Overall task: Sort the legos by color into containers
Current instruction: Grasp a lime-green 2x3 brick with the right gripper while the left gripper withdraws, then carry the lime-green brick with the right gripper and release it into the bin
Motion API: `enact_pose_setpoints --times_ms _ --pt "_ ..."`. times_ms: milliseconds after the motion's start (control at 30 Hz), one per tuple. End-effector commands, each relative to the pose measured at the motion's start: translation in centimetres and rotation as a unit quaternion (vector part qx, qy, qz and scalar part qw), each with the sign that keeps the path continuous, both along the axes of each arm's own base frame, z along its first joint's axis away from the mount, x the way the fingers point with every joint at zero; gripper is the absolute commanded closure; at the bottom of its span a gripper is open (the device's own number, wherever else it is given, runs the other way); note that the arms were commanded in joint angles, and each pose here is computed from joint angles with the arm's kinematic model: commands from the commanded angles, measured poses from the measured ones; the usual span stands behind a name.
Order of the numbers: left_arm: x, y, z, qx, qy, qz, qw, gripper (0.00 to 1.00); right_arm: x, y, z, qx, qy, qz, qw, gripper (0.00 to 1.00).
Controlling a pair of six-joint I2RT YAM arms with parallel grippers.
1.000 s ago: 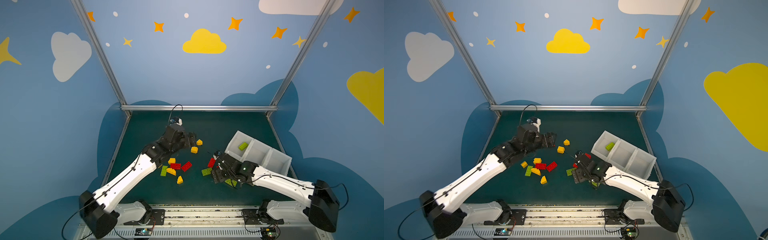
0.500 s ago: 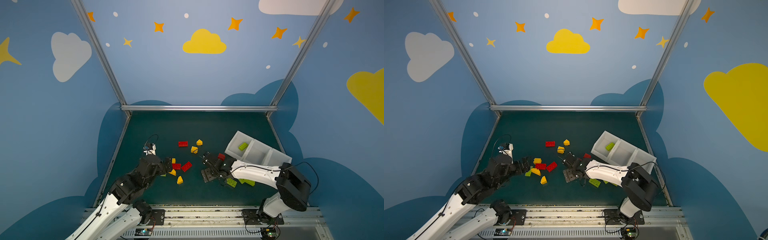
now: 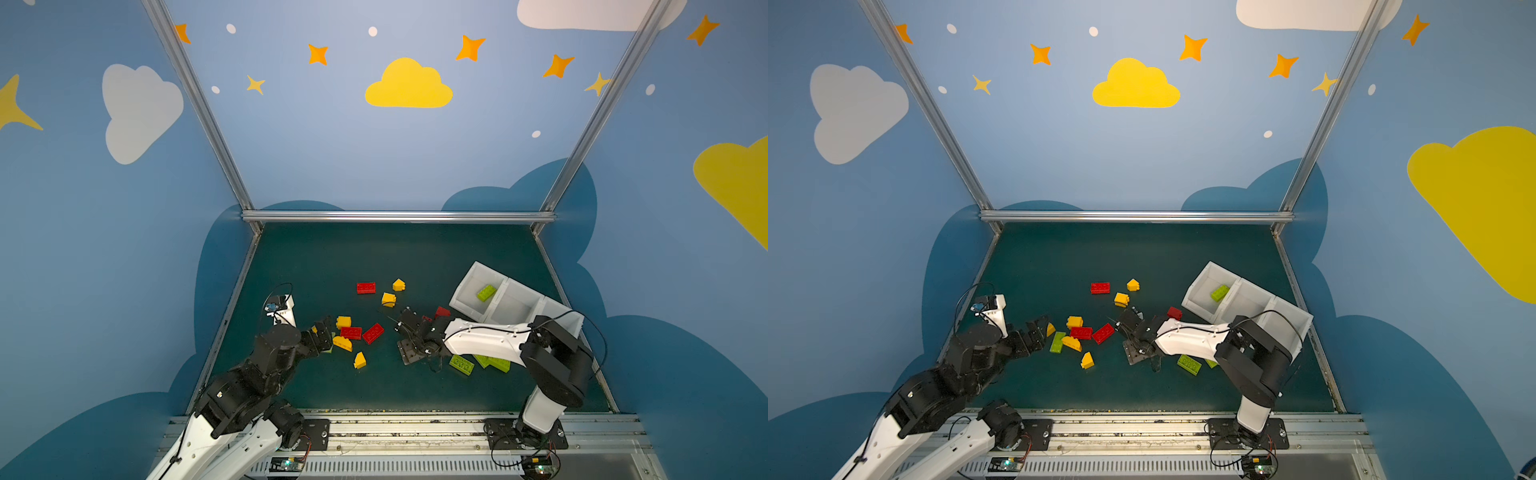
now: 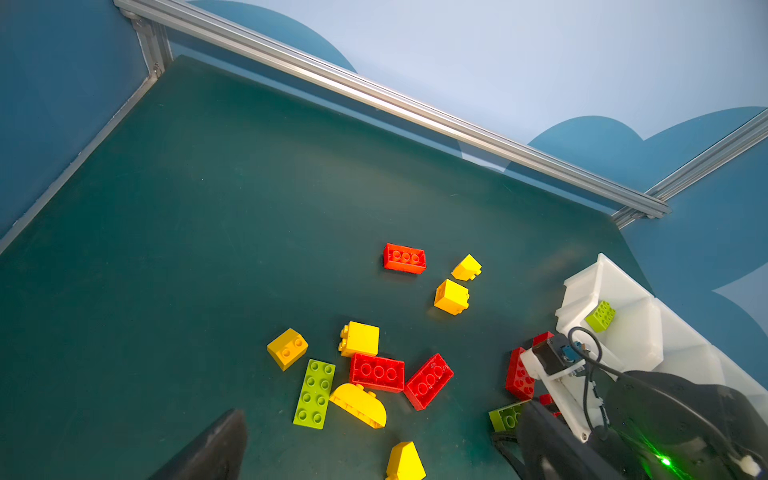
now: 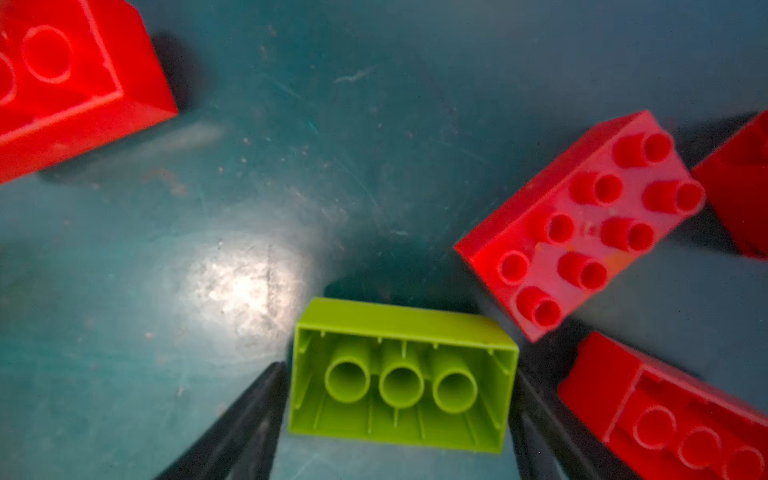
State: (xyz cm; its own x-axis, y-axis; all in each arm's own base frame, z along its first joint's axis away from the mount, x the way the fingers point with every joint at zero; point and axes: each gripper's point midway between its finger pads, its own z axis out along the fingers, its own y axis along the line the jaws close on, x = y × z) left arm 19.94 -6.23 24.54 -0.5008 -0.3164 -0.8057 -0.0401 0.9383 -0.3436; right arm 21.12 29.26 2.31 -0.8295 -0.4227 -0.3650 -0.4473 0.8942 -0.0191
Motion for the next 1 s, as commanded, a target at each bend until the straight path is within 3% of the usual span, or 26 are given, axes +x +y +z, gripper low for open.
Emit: enact_pose_setpoints --times_ms 0,133,400,600,800,967 --pt "-0.2 0.6 -0.1 0.009 0.002 0.008 1.0 0.0 0.6 0.7 0.3 0.001 -0.009 -0.01 1.0 0.36" --pt "0.0 0.5 -0.3 0.007 0.006 0.006 1.0 0.0 0.6 0.7 0.4 0.001 -0.011 -0.013 1.0 0.52" --pt "0.3 -0.1 -0.8 0.009 0.021 -0.004 1.0 0.0 0.8 0.7 2.6 0.013 -0.028 -0.01 0.999 0.53" --pt "0.2 0.0 -0.7 0.01 0.019 -0.006 1.0 0.0 1.5 0.5 6.5 0.028 -0.054 -0.001 0.998 0.53" --pt "0.4 0.0 -1.0 0.016 0.025 -0.004 1.0 0.0 4.0 -1.5 12.0 0.06 -0.091 -0.012 0.994 0.53" --pt "0.5 -0.3 -1.5 0.019 0.037 -0.009 0.999 0.0 7.4 -5.7 14.9 0.075 -0.118 -0.059 0.988 0.54"
